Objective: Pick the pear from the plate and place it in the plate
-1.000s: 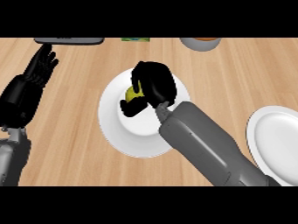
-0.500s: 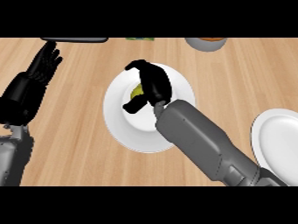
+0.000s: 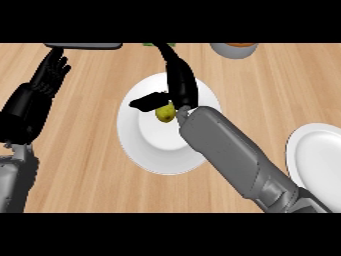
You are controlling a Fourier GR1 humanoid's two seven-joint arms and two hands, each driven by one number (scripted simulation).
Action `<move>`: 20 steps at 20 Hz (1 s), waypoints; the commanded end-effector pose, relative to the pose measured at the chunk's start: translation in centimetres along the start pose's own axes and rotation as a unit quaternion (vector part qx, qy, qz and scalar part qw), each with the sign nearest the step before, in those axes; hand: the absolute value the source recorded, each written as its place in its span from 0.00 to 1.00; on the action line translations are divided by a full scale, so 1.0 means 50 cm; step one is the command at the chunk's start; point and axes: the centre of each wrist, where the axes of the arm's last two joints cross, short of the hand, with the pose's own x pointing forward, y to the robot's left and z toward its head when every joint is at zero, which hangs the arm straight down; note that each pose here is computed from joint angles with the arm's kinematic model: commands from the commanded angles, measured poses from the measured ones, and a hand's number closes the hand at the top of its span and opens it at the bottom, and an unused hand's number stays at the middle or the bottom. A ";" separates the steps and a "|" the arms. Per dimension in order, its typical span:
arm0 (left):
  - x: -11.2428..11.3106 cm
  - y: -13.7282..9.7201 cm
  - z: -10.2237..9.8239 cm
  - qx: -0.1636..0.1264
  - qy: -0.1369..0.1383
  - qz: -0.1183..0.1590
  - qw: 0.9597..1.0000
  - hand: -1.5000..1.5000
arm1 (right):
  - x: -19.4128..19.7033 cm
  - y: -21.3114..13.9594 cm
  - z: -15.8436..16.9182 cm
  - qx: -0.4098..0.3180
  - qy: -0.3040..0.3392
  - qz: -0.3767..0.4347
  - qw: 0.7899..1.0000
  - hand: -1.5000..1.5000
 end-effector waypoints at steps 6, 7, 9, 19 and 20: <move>-0.018 0.030 0.039 0.019 0.023 0.005 1.000 0.50 | -0.051 -0.108 0.006 -0.046 -0.001 -0.095 0.994 0.00; -0.026 0.036 0.032 0.013 0.020 0.000 1.000 0.50 | -0.048 -0.086 -0.012 -0.060 0.005 -0.099 0.993 0.00; -0.021 0.045 0.026 0.020 0.016 -0.002 1.000 0.50 | -0.093 -0.167 0.018 -0.060 0.006 -0.110 0.992 0.00; 0.014 0.013 0.023 0.020 0.011 0.002 1.000 0.50 | -0.215 -0.386 0.073 -0.058 -0.018 -0.104 0.993 0.00; 0.016 0.018 0.015 0.022 0.010 -0.003 1.000 0.50 | -0.228 -0.384 0.087 -0.049 -0.015 -0.104 0.993 0.00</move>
